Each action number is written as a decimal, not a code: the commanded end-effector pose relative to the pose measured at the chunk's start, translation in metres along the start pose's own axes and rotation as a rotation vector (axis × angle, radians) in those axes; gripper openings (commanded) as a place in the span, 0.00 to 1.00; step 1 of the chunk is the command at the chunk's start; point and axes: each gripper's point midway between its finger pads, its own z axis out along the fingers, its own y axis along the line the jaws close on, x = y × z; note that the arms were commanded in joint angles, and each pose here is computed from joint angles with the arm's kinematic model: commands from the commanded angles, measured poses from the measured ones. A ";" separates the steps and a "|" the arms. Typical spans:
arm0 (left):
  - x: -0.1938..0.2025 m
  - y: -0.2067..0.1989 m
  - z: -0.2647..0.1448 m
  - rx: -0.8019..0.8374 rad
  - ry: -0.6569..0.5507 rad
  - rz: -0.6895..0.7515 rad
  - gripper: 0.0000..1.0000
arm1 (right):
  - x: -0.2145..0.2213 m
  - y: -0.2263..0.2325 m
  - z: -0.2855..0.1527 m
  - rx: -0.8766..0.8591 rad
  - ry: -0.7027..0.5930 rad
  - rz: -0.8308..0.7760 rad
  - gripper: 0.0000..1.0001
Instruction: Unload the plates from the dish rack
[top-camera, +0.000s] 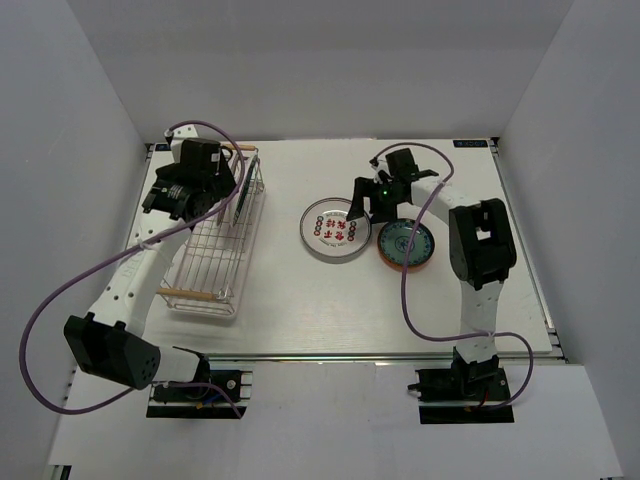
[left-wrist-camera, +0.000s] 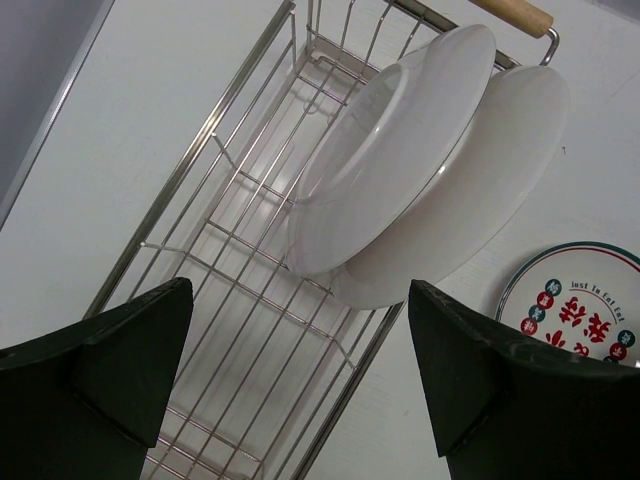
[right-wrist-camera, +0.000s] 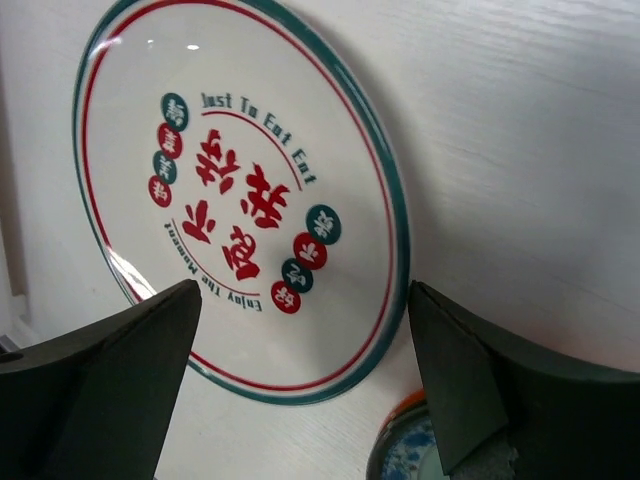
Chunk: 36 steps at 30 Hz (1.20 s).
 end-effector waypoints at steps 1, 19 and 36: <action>-0.013 0.003 -0.002 -0.013 -0.030 -0.017 0.98 | -0.020 -0.006 -0.014 0.078 -0.008 -0.044 0.89; -0.015 -0.025 0.014 0.142 -0.063 0.122 0.98 | -0.033 0.001 -0.107 0.239 -0.200 -0.102 0.89; -0.003 -0.017 0.059 -0.015 -0.043 0.174 0.89 | -0.003 0.012 -0.148 0.231 -0.260 -0.125 0.89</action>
